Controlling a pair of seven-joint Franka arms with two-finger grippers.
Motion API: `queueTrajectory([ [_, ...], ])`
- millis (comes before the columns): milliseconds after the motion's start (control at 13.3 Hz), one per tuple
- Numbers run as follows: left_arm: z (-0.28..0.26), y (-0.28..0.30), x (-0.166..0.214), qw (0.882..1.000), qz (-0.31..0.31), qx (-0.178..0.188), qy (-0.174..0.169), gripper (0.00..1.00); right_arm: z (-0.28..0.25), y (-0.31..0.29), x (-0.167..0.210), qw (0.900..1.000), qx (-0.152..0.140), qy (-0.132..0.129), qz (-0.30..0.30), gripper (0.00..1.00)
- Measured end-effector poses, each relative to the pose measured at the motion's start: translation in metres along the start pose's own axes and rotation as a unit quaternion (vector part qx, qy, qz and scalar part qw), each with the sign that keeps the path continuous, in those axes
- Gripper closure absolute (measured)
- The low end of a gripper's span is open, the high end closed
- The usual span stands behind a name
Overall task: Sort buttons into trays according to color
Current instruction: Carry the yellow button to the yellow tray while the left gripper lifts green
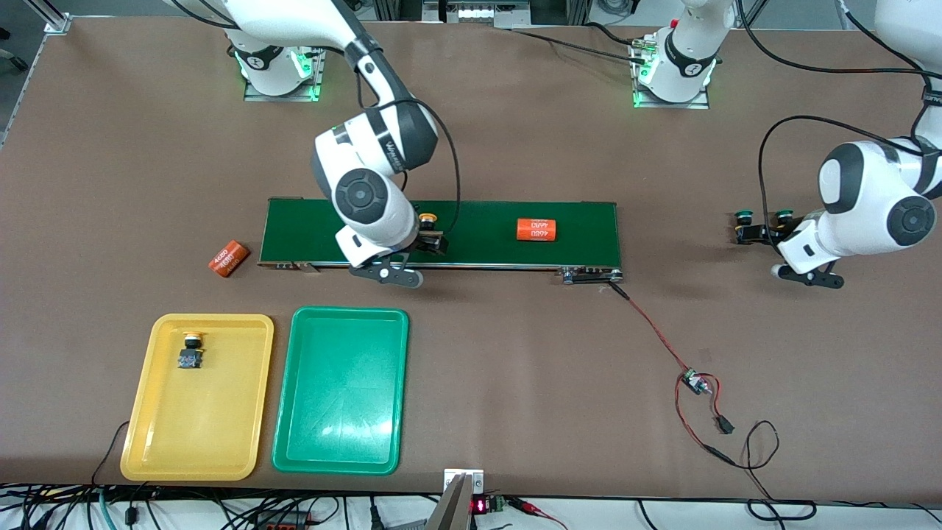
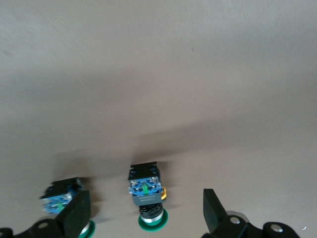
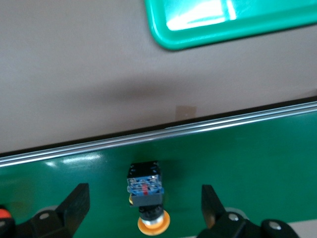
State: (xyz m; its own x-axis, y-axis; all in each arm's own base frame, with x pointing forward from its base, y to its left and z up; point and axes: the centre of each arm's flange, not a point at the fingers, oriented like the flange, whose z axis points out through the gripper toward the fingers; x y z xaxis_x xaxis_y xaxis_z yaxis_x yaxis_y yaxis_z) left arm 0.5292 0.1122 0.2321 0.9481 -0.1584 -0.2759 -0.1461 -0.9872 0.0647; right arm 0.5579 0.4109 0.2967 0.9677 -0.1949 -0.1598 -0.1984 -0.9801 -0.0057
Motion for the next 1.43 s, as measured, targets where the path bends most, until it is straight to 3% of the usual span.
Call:
queueTrajectory([
  [226,0.031,0.01,-0.009,1.0,0.002,-0.005,0.004,0.0,0.038,0.0,-0.013,1.0,-0.006,0.006,-0.005,0.04],
  [527,0.051,0.002,-0.02,1.0,-0.012,-0.016,-0.004,0.0,0.053,0.011,-0.013,1.0,-0.017,-0.001,0.002,0.52],
  [602,0.054,-0.002,-0.022,1.0,-0.016,-0.018,-0.006,0.0,0.053,0.012,-0.013,1.0,-0.017,-0.001,0.003,0.59],
  [828,0.065,-0.011,-0.032,0.999,-0.028,-0.027,-0.016,0.0,0.036,0.024,0.0,1.0,-0.013,0.007,-0.019,0.59],
  [979,0.075,-0.009,-0.037,0.999,-0.028,-0.03,-0.016,0.0,0.0,0.062,0.031,0.999,-0.013,0.011,-0.03,0.59],
  [1054,0.079,-0.007,-0.039,0.999,-0.027,-0.03,-0.015,0.05,-0.021,0.087,0.05,0.999,-0.011,0.013,-0.027,0.59],
  [1431,0.084,-0.005,-0.043,0.999,-0.027,-0.031,-0.015,0.58,-0.062,0.234,0.15,0.998,0.002,0.051,-0.024,0.59],
])
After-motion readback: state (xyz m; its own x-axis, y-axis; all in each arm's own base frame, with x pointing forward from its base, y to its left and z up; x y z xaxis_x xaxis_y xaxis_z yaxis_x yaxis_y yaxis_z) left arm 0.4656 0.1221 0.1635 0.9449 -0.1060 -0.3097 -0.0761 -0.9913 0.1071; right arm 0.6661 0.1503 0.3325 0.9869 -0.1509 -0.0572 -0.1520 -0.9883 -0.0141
